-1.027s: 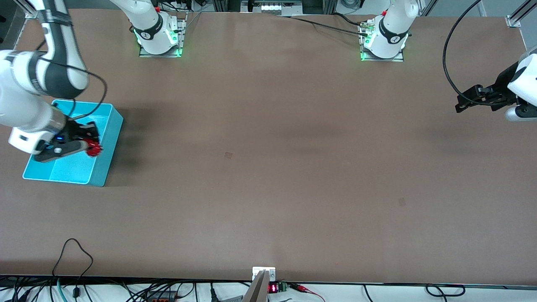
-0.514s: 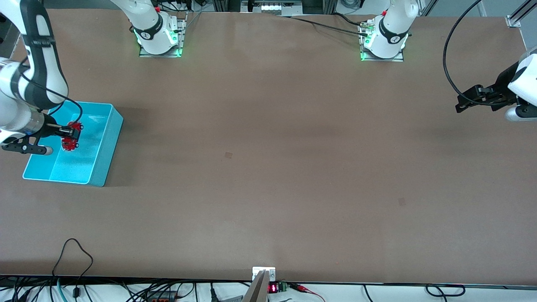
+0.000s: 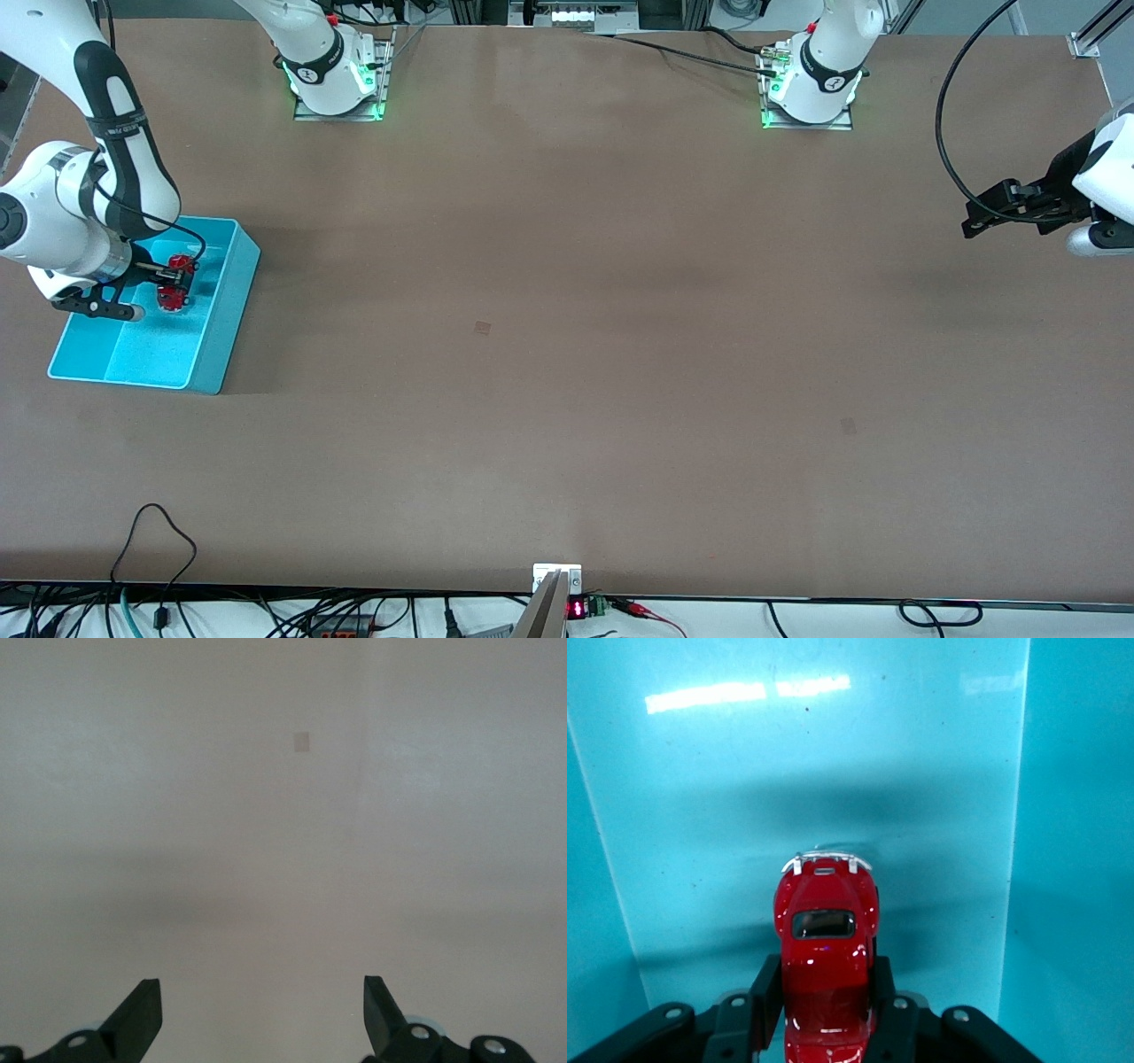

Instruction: Wind red beetle toy and store in blue box

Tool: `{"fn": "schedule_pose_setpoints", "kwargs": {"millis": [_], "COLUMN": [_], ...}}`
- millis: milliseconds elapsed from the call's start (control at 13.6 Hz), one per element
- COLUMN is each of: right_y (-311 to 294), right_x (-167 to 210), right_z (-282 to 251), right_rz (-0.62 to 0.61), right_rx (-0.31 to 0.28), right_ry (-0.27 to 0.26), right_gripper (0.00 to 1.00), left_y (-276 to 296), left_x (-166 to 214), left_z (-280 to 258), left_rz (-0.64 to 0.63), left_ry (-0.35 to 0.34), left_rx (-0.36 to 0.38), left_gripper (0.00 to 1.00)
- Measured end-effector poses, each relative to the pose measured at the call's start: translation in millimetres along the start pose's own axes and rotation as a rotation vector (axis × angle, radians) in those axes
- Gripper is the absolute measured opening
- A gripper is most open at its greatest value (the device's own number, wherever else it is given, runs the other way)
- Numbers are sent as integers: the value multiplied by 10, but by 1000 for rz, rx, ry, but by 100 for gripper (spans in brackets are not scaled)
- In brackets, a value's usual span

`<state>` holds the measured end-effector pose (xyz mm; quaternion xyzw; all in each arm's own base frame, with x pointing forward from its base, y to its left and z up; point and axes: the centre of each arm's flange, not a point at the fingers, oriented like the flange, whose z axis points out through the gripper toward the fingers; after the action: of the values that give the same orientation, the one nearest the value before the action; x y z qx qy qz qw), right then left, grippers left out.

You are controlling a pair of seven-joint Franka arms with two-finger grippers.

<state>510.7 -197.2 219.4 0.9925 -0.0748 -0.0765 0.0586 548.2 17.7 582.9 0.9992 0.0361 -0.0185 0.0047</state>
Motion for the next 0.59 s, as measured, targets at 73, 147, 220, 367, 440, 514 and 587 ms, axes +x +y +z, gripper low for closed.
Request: {"fn": "schedule_pose_setpoints", "kwargs": {"millis": [73, 147, 220, 367, 440, 514, 587], "right_y": [-3, -6, -7, -5, 0, 9, 16], "right_x": [-2, -4, -5, 5, 26, 60, 90], "right_z": [30, 55, 65, 43, -9, -112, -276], "right_rz": [-1, -1, -1, -2, -3, -3, -4], "right_rx": [-1, -1, -2, -2, -2, -1, 3], "right_ry": [-6, -10, -12, -7, 4, 19, 25], "right_gripper": [44, 44, 50, 69, 78, 90, 100], "left_y": [0, 0, 0, 8, 22, 40, 55], "left_x": [0, 0, 0, 3, 9, 16, 19], "left_z": [0, 0, 0, -8, -23, -40, -50], "left_rz": [0, 0, 0, 1, 4, 7, 10], "left_ry": [0, 0, 0, 4, 13, 22, 27], "left_rx": [0, 0, 0, 0, 0, 0, -1], "left_gripper": [100, 100, 100, 100, 100, 100, 100]}}
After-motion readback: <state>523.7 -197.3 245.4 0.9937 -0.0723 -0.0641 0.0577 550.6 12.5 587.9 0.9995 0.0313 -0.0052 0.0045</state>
